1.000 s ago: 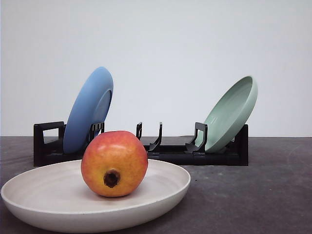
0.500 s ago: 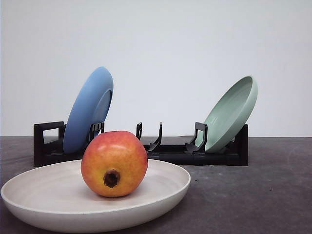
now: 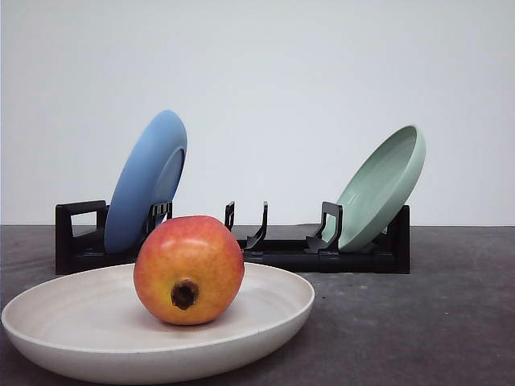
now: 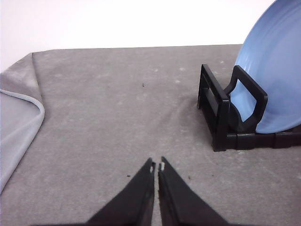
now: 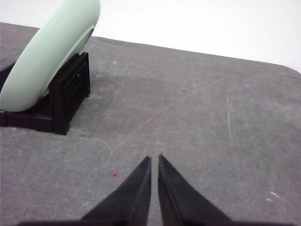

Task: Place pomegranate in white plate

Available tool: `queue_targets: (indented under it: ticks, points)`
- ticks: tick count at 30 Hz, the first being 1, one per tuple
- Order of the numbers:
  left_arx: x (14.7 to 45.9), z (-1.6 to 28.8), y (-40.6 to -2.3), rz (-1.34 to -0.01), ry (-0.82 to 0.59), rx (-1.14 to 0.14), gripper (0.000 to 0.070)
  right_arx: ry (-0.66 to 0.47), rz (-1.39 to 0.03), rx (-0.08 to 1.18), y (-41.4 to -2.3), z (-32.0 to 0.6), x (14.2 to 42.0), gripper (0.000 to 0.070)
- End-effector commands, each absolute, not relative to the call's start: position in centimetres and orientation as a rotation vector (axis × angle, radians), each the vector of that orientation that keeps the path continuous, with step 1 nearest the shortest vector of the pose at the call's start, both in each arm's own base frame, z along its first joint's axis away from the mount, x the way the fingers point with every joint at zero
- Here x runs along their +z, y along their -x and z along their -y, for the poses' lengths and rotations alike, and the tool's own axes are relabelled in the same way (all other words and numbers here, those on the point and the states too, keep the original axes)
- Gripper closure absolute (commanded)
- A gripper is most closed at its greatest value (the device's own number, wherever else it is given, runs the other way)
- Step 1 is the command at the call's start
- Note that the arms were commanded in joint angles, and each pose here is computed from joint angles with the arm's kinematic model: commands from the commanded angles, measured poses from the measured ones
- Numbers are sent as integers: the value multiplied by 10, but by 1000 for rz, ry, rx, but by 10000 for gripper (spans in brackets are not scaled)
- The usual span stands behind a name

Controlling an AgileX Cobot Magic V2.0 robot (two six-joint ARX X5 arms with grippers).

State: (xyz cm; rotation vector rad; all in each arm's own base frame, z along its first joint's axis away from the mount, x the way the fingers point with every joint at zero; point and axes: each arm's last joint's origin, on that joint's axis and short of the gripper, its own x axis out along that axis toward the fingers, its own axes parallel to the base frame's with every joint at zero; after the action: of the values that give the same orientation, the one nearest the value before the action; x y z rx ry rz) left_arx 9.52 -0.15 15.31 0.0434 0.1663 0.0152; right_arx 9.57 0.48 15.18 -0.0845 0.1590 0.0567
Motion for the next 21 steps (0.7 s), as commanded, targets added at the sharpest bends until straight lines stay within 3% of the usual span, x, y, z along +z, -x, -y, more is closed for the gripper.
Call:
queue_targets:
  ticks: [1,21]
  points:
    - [149,2,-96,-178,-44,16,700,79,-171,55,-96,-5,149,675]
    - [149,2,-96,-178,-44,16,700,79,-171,55,-96,-5,149,675]
